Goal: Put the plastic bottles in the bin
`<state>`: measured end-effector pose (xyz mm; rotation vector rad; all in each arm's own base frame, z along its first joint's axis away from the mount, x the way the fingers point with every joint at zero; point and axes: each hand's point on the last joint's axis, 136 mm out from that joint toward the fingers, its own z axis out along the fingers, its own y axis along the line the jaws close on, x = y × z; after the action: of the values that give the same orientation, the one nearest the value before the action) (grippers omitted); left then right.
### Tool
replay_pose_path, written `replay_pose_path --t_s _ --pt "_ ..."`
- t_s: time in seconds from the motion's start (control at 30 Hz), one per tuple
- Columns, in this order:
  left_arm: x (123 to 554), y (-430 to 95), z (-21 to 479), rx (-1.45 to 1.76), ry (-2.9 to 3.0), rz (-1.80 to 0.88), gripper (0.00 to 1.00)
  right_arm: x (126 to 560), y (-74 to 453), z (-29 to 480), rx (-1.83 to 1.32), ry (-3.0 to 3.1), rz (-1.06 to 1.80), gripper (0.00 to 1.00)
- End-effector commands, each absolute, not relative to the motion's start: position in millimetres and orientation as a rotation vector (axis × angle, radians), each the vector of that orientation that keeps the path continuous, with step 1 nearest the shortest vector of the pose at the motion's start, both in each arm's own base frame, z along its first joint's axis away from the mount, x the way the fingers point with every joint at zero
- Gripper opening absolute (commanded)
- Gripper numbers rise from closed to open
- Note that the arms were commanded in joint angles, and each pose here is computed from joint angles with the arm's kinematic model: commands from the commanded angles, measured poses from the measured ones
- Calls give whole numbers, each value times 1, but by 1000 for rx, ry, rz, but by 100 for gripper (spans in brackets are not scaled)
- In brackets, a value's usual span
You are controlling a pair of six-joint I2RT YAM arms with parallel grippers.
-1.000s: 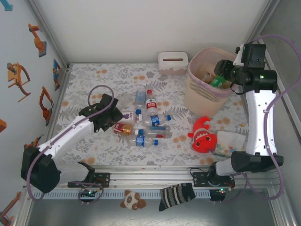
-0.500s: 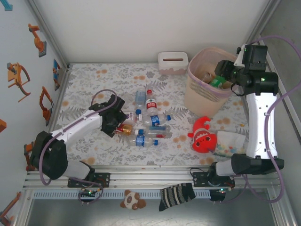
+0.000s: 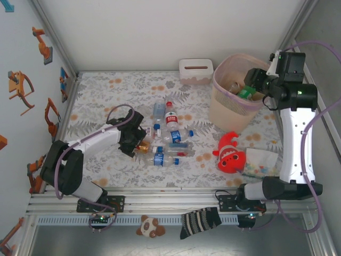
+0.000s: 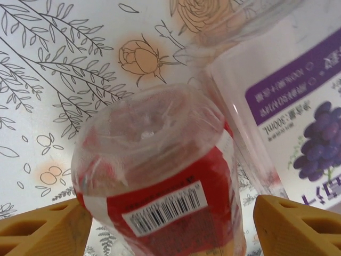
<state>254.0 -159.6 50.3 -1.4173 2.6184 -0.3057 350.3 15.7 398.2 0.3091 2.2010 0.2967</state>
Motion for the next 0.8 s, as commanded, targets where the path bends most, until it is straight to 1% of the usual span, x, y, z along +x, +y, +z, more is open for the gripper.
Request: replay_pose_path --t_s 0.0,0.27,0.63,0.77 --pt "250 -156 39 -1499 2609 -280 78 344 15 406 315 2171 287 59" --pt "251 -143 33 -1534 2577 -241 74 342 16 408 316 2168 293 58" --pt "255 -129 33 -1561 2548 -210 67 341 16 411 320 2159 299 57" --pt "254 -123 36 -1566 2532 -207 62 340 17 412 319 2155 305 57"
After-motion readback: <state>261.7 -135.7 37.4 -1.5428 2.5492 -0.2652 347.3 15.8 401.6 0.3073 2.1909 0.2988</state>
